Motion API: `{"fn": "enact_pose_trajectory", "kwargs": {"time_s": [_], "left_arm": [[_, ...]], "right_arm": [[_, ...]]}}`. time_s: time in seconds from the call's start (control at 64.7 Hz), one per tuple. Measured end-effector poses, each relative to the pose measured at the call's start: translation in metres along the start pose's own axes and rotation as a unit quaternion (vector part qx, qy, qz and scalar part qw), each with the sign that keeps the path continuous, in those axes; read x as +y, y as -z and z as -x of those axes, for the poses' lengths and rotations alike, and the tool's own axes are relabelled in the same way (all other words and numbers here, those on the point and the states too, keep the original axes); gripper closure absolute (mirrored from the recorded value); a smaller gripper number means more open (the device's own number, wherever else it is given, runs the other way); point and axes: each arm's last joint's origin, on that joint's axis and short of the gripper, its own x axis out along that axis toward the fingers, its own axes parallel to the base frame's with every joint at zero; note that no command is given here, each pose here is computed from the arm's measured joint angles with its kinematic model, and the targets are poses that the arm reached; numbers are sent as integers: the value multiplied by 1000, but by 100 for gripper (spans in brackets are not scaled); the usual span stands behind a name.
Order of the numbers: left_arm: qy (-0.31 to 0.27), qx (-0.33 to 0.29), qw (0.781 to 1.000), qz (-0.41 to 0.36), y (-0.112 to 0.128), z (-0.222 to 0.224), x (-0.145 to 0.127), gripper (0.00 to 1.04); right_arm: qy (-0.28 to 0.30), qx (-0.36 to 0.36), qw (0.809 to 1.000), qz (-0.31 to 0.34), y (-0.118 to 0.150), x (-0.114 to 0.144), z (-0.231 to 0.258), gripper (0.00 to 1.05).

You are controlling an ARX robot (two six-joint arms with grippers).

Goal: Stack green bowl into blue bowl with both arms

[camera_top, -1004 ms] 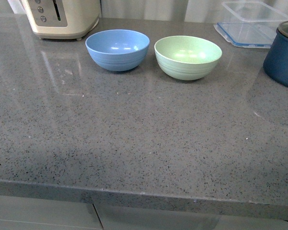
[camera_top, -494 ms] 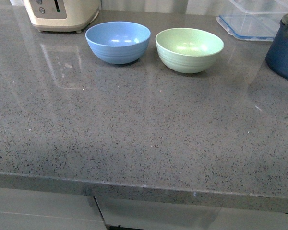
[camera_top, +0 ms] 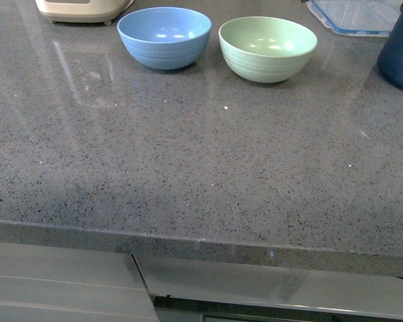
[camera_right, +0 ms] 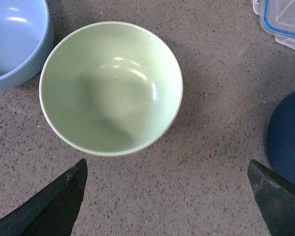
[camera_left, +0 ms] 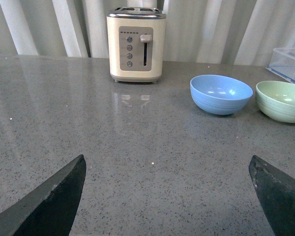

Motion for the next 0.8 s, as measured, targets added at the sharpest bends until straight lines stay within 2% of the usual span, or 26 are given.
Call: {"fn": "enact_pose_trajectory", "kwargs": {"time_s": [0.402, 0.803], "left_arm": [[0, 0, 1000, 0, 0, 0, 0, 7], [0, 0, 1000, 0, 0, 0, 0, 7]], "right_arm": [[-7, 11, 1000, 11, -28, 1, -50, 10], [-24, 27, 999, 15, -23, 2, -68, 10]]}}
